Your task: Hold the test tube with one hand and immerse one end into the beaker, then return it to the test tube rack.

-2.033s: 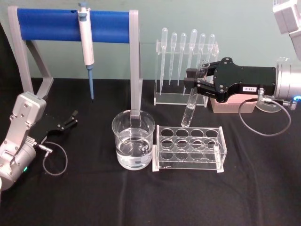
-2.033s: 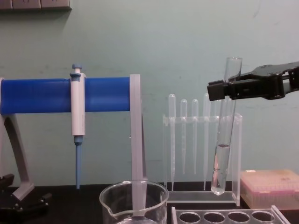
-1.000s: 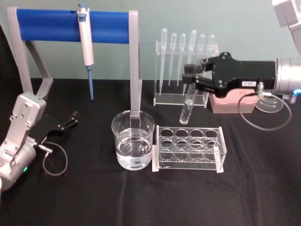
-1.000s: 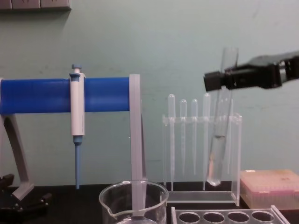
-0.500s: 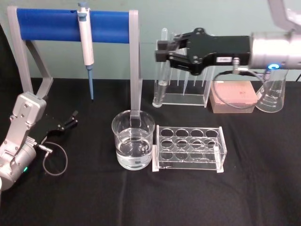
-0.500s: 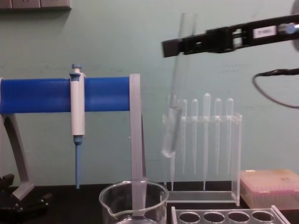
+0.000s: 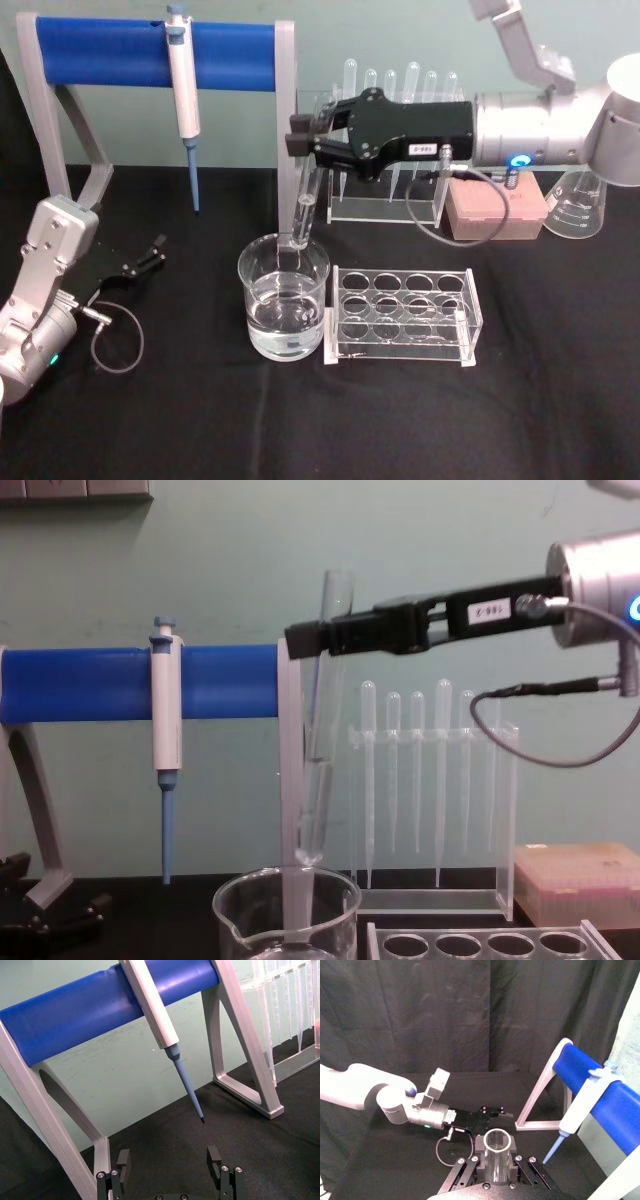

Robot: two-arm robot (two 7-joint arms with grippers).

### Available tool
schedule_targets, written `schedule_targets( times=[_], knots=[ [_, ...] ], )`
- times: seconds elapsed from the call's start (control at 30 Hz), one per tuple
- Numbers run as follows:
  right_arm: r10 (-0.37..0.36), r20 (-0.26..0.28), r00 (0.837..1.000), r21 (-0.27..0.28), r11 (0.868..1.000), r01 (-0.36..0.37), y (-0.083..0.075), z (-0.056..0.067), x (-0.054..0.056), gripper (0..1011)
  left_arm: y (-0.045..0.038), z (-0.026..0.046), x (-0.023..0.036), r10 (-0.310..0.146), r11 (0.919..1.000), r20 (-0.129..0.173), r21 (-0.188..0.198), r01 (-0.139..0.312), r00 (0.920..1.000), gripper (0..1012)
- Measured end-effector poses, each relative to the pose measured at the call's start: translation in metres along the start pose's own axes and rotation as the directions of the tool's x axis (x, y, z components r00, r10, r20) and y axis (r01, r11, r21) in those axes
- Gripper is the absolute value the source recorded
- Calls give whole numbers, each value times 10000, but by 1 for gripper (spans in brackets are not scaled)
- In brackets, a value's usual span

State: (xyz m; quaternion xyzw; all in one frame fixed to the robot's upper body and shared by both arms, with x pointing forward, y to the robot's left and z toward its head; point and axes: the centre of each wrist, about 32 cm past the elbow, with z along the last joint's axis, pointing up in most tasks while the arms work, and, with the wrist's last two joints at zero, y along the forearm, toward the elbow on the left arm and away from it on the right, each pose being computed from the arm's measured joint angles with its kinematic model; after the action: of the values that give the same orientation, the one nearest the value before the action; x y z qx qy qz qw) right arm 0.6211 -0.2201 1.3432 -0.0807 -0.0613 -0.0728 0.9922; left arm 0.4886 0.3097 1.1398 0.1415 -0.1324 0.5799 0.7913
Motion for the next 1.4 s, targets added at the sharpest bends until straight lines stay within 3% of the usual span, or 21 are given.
schedule_targets(
  times=[0.33,0.73,1.4],
  knots=[
    [23,-241,9997,-197,9998,-27,133,-168,14,226,0,0,0,0,10000,0,-1,0,10000,1000],
    [168,-374,9992,-560,9983,-189,259,-382,-85,226,0,0,0,0,10000,0,-1,0,10000,1000],
    [67,-216,9997,-973,9952,-87,345,-581,-201,226,0,0,0,0,10000,0,0,0,10000,1000]
  ],
)
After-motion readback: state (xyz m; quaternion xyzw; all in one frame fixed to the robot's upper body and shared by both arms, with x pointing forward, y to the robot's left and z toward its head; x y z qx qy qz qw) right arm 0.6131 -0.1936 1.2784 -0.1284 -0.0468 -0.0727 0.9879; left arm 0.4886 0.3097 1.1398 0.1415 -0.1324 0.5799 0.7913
